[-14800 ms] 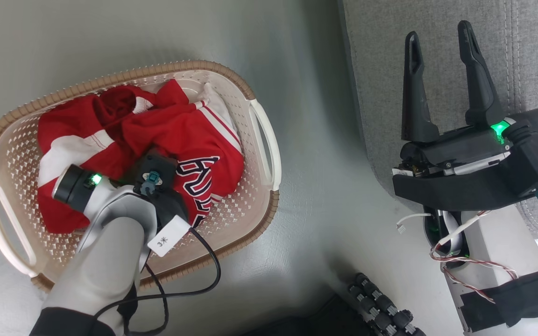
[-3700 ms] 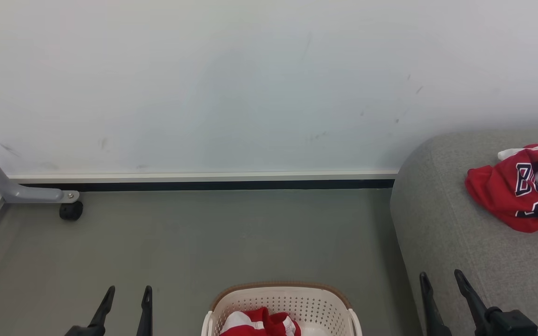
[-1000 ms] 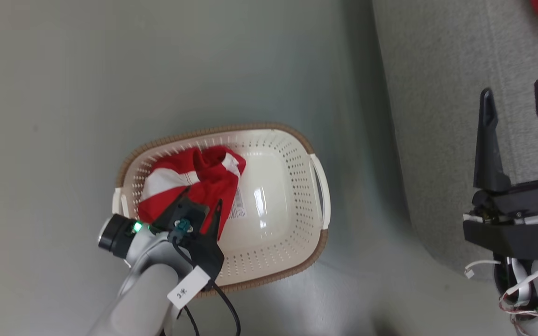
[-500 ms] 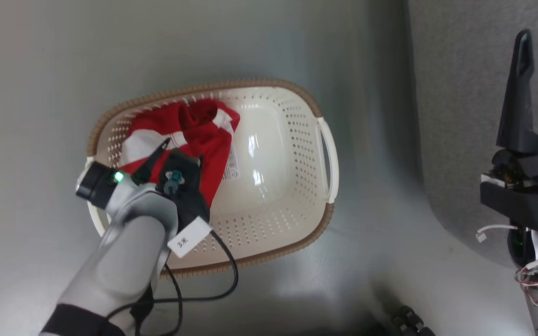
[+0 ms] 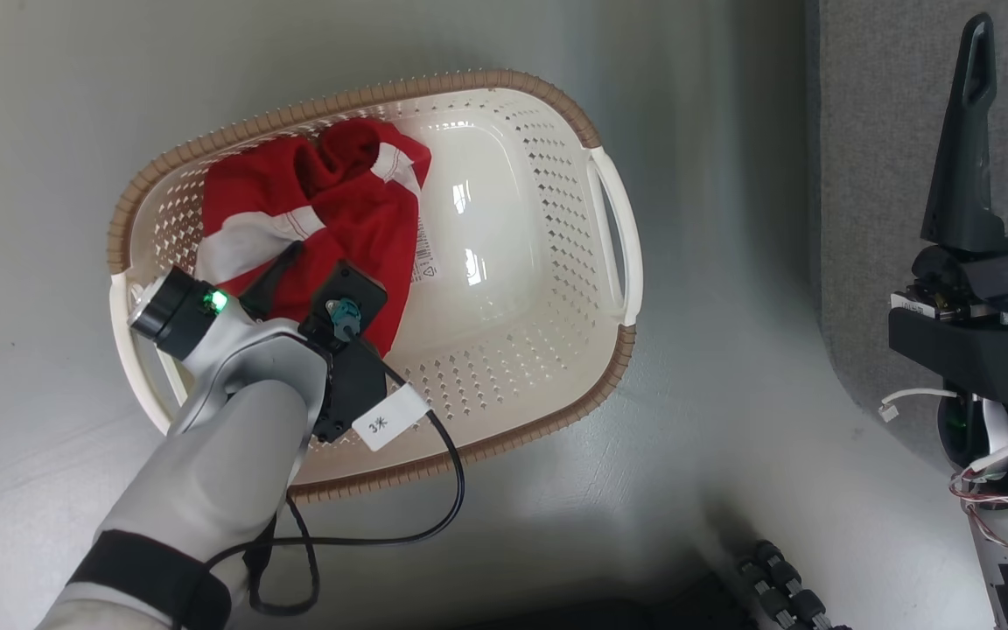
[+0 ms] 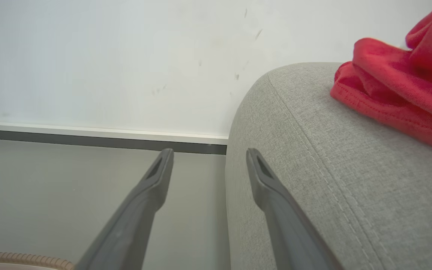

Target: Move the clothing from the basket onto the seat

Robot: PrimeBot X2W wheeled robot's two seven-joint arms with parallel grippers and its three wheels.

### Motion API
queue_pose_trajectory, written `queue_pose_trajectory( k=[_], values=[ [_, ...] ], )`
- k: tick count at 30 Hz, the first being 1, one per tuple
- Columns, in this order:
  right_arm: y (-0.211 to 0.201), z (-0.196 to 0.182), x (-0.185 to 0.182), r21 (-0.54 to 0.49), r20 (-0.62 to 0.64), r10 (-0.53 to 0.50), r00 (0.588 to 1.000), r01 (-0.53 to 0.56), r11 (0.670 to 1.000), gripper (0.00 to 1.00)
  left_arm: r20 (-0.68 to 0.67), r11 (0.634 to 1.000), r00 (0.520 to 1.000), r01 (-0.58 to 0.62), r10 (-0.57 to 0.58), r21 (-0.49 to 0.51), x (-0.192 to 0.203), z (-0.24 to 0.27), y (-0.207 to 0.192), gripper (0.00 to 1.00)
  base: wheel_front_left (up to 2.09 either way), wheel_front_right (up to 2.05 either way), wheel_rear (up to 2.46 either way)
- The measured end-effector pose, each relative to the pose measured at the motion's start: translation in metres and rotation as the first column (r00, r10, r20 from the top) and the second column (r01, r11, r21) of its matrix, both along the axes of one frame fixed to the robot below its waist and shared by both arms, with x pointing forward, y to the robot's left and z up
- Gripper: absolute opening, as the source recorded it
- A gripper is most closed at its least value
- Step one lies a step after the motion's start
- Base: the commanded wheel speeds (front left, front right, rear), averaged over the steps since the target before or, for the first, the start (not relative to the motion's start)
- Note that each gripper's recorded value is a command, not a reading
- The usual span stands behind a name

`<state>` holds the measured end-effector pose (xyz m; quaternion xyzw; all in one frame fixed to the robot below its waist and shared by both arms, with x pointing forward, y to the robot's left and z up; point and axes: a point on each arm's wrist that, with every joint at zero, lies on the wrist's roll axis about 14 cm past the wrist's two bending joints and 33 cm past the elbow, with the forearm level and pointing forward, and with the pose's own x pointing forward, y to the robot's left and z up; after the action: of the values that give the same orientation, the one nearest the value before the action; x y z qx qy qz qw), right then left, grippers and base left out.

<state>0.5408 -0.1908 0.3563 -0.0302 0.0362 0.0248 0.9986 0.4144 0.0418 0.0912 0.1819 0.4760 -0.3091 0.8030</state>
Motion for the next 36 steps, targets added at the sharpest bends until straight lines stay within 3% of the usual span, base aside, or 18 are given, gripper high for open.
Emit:
queue_pose_trajectory(
  k=[4,5,7,20,36],
  values=[
    [-0.001,-0.004,-0.001,-0.001,-0.01,-0.002,1.0,0.002,1.0,1.0,-0.009,1.0,1.0,0.013,-0.012,0.025,0.002,-0.003,0.002,1.0,0.0,0.0,0.0],
    [0.0,-0.005,-0.001,0.002,-0.012,-0.002,1.0,0.002,1.0,1.0,-0.006,0.999,1.0,0.012,-0.012,0.032,0.003,-0.004,0.003,0.76,0.0,0.0,0.0],
    [0.0,-0.008,-0.002,-0.002,-0.018,-0.005,1.0,0.005,1.0,1.0,-0.002,0.999,1.0,0.023,-0.023,0.036,0.005,-0.005,0.001,0.02,0.0,0.0,0.0],
    [-0.001,-0.009,-0.003,0.007,-0.038,-0.023,0.999,0.024,1.0,1.0,0.102,0.998,0.993,0.056,-0.052,-0.035,0.021,0.02,-0.018,0.0,0.0,0.0,0.0],
    [0.011,0.021,-0.008,0.032,-0.03,0.019,0.999,-0.018,0.999,1.0,0.366,0.954,0.926,0.022,0.093,-0.298,0.084,0.136,-0.05,0.0,0.0,0.0,0.0]
  ],
)
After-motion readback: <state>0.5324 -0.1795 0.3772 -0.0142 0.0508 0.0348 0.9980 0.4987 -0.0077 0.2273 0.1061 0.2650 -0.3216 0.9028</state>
